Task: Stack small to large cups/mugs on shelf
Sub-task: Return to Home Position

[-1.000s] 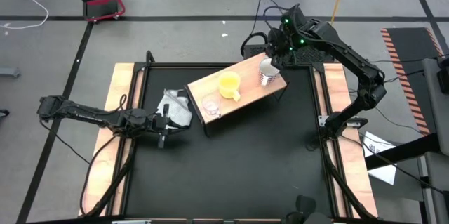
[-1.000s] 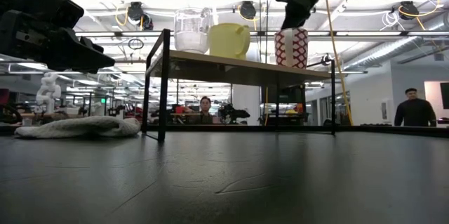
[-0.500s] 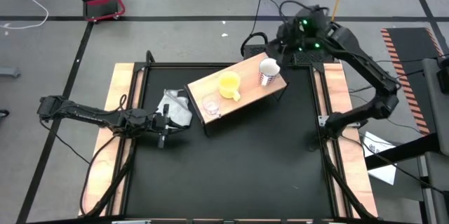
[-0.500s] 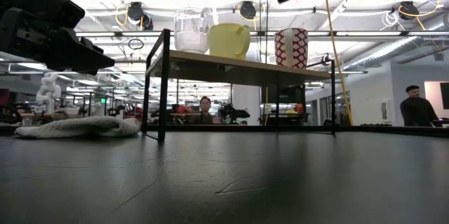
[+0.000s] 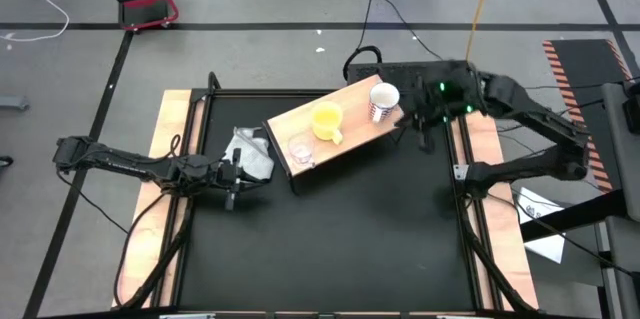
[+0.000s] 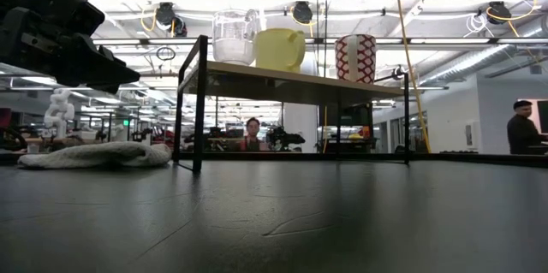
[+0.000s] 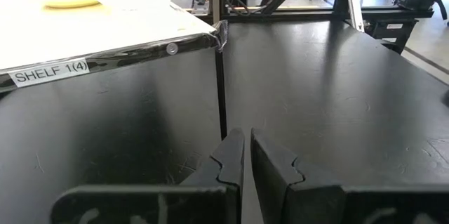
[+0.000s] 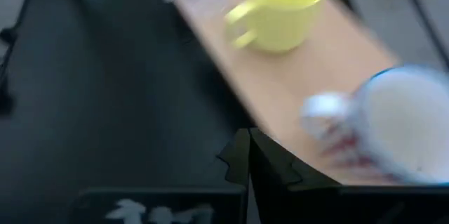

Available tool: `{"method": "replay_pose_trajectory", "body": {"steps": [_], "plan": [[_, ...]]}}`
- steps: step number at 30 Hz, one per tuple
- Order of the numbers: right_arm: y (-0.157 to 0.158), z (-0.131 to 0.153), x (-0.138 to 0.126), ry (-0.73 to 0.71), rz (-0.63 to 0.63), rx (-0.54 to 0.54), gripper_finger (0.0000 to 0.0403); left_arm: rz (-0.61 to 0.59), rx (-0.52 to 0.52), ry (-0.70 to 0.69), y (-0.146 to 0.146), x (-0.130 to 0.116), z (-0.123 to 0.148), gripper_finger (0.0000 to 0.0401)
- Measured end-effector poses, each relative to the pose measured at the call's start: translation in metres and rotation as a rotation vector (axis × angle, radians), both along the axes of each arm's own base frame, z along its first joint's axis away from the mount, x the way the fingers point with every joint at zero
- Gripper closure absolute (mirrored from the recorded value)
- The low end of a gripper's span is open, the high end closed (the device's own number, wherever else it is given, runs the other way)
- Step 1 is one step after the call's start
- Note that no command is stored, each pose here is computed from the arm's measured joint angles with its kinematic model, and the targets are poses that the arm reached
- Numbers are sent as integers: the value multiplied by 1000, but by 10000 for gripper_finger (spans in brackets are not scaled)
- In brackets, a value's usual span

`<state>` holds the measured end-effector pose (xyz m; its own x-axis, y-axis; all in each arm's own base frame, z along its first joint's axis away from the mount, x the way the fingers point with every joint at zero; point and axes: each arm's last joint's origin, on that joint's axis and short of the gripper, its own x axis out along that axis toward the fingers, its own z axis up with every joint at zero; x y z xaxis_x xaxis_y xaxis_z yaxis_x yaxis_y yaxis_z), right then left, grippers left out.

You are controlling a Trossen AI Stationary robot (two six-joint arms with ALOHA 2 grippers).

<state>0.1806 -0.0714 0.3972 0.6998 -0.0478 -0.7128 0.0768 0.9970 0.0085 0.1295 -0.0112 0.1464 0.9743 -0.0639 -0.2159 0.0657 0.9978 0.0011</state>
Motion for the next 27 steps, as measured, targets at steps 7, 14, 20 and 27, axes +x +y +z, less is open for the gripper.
{"method": "replay_pose_trajectory", "body": {"steps": [7,14,20,27], "plan": [[30,-51,-34,-23,44,38,403,3,-10,9,0,0,-1,370],[41,-81,-66,-189,13,22,403,-1,2,-28,0,1,3,370],[49,-105,-90,-258,12,8,403,-70,28,-111,-3,1,10,370],[56,-118,-111,-348,-10,16,403,-82,67,-123,-7,1,11,370]]}}
